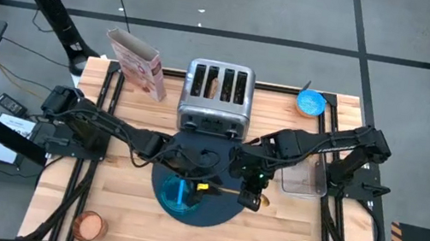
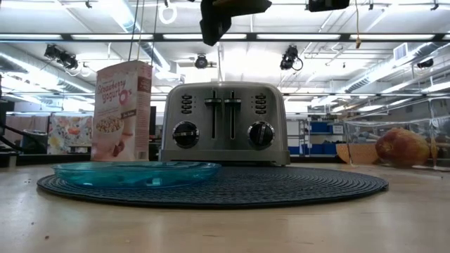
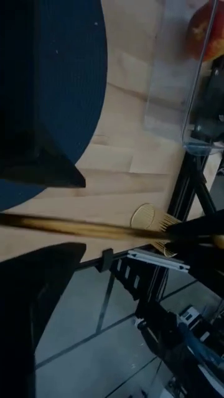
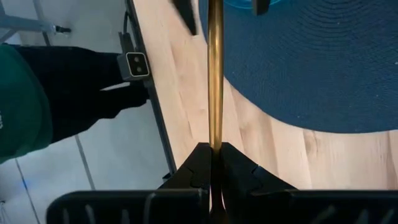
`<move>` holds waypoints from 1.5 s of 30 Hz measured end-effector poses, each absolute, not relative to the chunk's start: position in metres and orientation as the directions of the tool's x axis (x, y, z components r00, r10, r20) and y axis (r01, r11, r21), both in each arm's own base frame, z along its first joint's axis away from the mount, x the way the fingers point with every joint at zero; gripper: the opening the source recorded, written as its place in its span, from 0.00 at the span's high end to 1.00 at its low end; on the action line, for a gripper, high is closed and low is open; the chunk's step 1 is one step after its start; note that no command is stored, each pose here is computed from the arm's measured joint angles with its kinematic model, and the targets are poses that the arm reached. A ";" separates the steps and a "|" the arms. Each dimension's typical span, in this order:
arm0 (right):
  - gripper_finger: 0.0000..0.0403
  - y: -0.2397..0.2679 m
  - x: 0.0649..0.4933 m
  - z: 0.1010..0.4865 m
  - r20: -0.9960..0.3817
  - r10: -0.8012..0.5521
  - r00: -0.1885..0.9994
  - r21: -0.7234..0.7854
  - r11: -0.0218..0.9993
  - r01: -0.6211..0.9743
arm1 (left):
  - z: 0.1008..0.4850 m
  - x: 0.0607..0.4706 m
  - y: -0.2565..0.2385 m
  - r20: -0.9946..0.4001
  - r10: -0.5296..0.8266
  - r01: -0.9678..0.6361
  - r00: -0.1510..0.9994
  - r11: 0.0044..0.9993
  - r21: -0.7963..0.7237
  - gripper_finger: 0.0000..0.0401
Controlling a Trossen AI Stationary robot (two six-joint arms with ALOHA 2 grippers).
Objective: Arrange a breakfast setting
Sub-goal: Put the yellow spoon on the blue table mat
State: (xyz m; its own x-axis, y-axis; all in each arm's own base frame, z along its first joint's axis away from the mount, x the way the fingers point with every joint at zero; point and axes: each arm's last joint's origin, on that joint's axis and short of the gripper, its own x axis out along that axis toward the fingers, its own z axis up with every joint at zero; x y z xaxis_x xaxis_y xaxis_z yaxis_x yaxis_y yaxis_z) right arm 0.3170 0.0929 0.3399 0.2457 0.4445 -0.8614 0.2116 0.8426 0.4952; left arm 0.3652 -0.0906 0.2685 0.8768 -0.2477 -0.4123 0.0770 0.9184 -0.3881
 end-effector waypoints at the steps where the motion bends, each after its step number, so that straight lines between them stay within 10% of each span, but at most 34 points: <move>1: 0.95 0.093 0.317 0.340 -0.861 0.445 0.245 0.495 0.842 0.212 | 0.269 0.365 -0.090 -0.412 -0.251 0.079 0.876 0.917 -0.391 0.65; 10: 0.95 0.092 0.319 0.341 -0.856 0.440 0.270 0.497 0.845 0.198 | 0.267 0.365 -0.088 -0.429 -0.294 0.105 0.854 0.905 -0.412 0.93; 18: 0.93 0.091 0.319 0.341 -0.856 0.441 0.270 0.495 0.850 0.180 | 0.267 0.365 -0.087 -0.426 -0.292 0.103 0.856 0.904 -0.414 0.93; 29: 0.63 0.088 0.306 0.361 -0.849 0.386 0.362 0.467 0.867 0.171 | 0.271 0.363 -0.086 -0.426 -0.278 0.088 0.861 0.907 -0.412 0.93; 45: 0.56 0.071 0.183 0.444 -0.585 -0.109 0.804 0.380 0.839 0.390 | 0.342 0.313 -0.057 -0.299 -0.202 0.068 0.933 0.912 -0.404 0.93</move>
State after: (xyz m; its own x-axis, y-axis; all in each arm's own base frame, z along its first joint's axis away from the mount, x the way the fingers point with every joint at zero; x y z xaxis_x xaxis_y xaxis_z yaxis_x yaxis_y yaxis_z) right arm 0.1830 0.0707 0.4438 0.8040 -0.1085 -0.5847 0.3896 0.8389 0.3801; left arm 0.3135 -0.0567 0.3417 0.9328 -0.2020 -0.2986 0.0682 0.9123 -0.4039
